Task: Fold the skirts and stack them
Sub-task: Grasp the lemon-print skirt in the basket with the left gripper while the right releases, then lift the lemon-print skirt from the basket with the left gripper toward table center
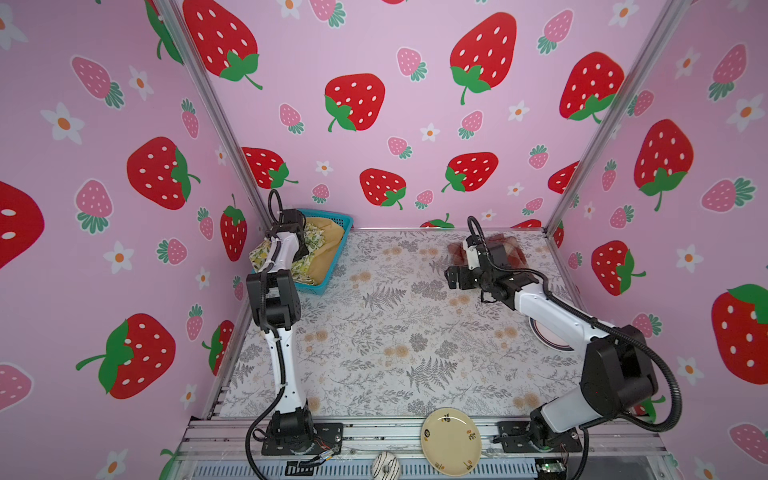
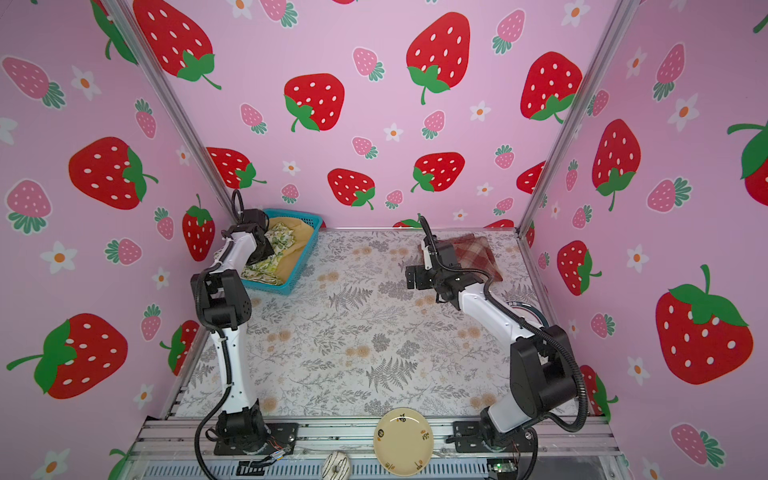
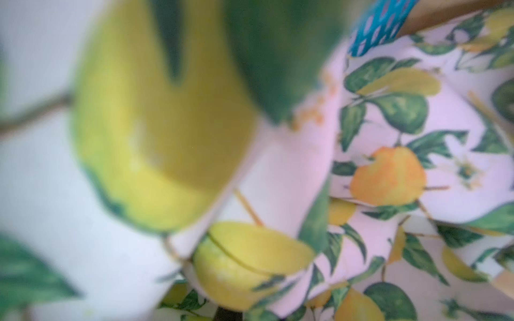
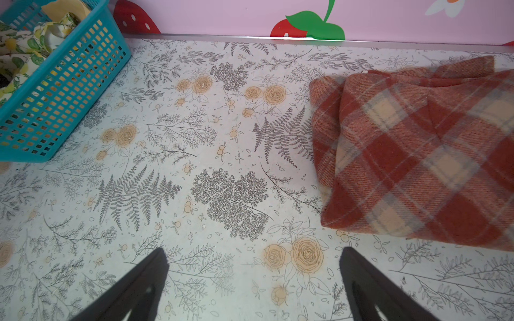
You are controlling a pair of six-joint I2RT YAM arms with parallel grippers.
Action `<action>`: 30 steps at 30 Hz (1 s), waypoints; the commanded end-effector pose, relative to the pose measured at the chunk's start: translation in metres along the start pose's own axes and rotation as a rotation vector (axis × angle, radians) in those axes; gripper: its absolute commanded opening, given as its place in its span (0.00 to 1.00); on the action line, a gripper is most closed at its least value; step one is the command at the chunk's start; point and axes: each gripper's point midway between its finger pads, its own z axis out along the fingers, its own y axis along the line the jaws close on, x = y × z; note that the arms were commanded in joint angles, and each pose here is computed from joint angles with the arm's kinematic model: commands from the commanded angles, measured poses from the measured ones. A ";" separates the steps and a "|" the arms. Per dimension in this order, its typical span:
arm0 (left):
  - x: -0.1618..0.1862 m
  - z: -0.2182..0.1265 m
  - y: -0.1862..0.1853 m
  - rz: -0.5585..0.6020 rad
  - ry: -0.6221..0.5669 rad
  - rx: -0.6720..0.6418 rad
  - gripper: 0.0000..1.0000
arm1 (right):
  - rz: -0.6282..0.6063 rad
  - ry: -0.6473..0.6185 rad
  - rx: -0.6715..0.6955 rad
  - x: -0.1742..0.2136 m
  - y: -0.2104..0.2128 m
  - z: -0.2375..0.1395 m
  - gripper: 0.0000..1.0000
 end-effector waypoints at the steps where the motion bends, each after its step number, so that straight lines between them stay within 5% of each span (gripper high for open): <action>1: -0.019 -0.034 -0.001 -0.031 -0.052 0.055 0.00 | 0.021 -0.046 -0.027 -0.008 0.007 -0.011 1.00; 19: -0.038 -0.194 -0.019 -0.243 -0.158 0.513 0.00 | 0.035 -0.109 -0.077 -0.017 0.017 -0.018 1.00; 30: 0.002 -0.350 -0.082 -0.091 -0.240 0.836 0.00 | 0.012 -0.158 -0.010 -0.030 0.006 -0.032 1.00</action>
